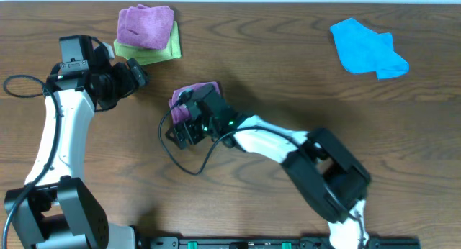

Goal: Fold the cloth
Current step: 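Release the folded cloth and retract the right gripper to rest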

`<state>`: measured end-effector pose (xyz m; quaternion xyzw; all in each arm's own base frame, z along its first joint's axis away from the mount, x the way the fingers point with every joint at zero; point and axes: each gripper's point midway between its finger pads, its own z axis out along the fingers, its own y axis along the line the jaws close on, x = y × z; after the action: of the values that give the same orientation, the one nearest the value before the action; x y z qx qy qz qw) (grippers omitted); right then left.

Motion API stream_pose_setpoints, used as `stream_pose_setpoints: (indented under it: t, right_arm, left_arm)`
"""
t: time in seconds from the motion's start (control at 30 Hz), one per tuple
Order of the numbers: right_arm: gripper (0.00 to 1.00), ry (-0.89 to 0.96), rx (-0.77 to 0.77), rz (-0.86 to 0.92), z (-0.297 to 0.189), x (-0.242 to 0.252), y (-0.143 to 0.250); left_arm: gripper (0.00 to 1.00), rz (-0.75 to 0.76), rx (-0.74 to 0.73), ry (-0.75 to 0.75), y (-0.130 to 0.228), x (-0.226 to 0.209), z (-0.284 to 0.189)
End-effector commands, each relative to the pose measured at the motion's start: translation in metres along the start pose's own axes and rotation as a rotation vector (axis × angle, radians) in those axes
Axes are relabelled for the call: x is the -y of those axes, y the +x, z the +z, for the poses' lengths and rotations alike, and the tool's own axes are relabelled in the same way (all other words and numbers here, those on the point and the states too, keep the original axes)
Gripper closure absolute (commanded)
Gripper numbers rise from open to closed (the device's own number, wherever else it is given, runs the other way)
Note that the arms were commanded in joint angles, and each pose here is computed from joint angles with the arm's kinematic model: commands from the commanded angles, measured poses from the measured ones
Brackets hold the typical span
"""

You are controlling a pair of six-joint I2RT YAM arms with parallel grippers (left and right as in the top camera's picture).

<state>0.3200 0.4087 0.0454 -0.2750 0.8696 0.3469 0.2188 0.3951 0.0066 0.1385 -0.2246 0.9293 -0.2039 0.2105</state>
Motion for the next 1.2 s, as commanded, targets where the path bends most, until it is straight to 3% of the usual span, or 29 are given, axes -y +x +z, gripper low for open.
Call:
stream_pose_setpoints:
  t: [0.0, 0.27, 0.43, 0.67, 0.9, 1.0, 1.17]
  right_arm:
    - [0.01, 0.039, 0.136, -0.043, -0.060, 0.004, -0.055]
    - [0.01, 0.142, 0.154, -0.124, -0.168, 0.013, -0.068]
    - [0.01, 0.240, 0.085, -0.101, -0.221, 0.024, -0.040]
    - [0.01, 0.319, 0.165, -0.032, -0.280, 0.031, 0.025]
    - [0.01, 0.342, 0.395, 0.110, -0.318, 0.033, 0.106]
    - [0.01, 0.343, 0.551, 0.157, -0.337, 0.029, 0.118]
    - [0.01, 0.328, 0.631, 0.123, -0.350, 0.018, 0.119]
  left_arm:
    - [0.05, -0.009, 0.004, 0.004, -0.002, -0.001, -0.012]
    - [0.05, -0.101, -0.074, 0.045, 0.010, -0.014, -0.021]
    - [0.04, -0.101, -0.116, 0.091, 0.019, -0.008, -0.023]
    - [0.04, -0.142, -0.214, 0.090, 0.048, -0.016, -0.016]
    - [0.05, -0.232, -0.351, 0.153, 0.102, -0.025, 0.009]
    - [0.05, -0.288, -0.376, 0.173, 0.122, -0.028, 0.025]
    - [0.04, -0.313, -0.363, 0.224, 0.135, -0.017, 0.047]
